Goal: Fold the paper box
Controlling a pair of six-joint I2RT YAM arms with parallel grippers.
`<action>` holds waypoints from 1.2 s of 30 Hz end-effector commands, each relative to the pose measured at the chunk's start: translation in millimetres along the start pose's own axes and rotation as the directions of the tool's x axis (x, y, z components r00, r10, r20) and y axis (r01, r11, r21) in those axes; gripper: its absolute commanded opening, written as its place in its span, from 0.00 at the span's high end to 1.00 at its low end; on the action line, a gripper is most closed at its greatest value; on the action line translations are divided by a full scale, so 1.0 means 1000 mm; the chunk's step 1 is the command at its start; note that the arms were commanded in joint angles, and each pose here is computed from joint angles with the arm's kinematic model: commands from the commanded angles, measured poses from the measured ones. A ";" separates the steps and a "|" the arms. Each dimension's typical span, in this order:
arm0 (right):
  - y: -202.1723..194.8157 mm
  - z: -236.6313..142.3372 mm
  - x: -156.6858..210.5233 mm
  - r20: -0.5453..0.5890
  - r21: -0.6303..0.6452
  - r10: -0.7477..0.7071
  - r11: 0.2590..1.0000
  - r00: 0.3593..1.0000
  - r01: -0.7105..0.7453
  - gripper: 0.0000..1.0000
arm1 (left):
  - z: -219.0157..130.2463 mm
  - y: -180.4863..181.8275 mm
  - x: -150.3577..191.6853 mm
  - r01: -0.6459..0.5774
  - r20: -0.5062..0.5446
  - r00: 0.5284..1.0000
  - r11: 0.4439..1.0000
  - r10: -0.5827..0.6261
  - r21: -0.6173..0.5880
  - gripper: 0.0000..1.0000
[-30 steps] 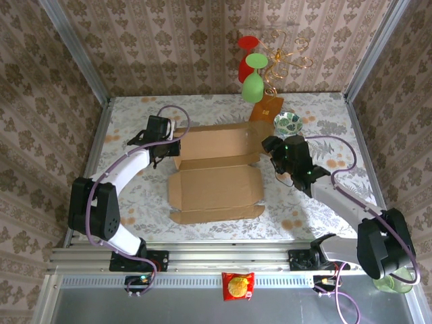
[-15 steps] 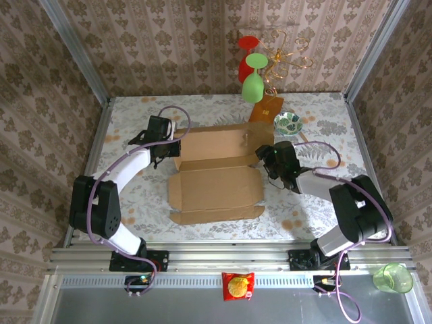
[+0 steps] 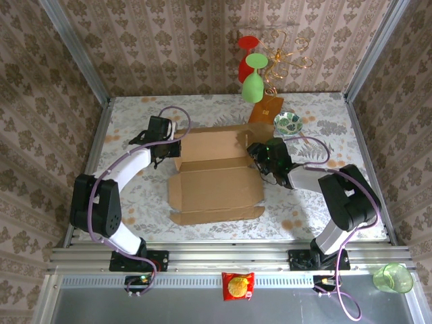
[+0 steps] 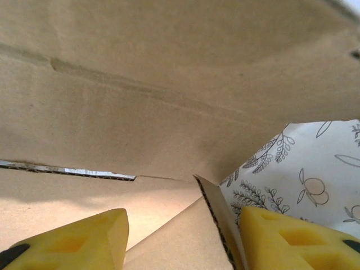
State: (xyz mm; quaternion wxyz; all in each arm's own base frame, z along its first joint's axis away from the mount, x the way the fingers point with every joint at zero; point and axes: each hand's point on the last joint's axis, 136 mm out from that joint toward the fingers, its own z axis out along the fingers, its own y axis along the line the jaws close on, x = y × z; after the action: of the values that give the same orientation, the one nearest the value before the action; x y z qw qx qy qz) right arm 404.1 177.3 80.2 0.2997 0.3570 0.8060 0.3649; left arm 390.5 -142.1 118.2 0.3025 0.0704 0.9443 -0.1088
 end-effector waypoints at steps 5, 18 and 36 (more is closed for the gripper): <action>0.028 0.011 0.014 -0.040 -0.067 -0.022 0.998 0.999 0.020 0.51 | 0.003 -0.002 -0.011 0.013 0.018 1.000 1.000 -0.014 0.027 1.00; 0.028 0.024 0.039 -0.098 -0.061 -0.072 0.996 0.993 0.066 0.54 | 0.002 0.005 -0.007 0.022 0.010 1.000 0.999 -0.023 0.033 1.00; 0.047 -0.100 -0.090 0.148 -0.119 -0.258 0.954 0.955 0.276 0.53 | -0.013 0.025 -0.034 -0.135 0.084 0.989 0.980 0.123 0.145 1.00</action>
State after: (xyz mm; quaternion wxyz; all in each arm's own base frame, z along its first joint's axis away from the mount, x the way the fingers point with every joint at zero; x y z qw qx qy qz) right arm 400.3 101.4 235.2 0.4686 0.2439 0.7577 0.3831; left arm 407.5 -107.5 128.1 0.3094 0.1103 0.9339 -0.1412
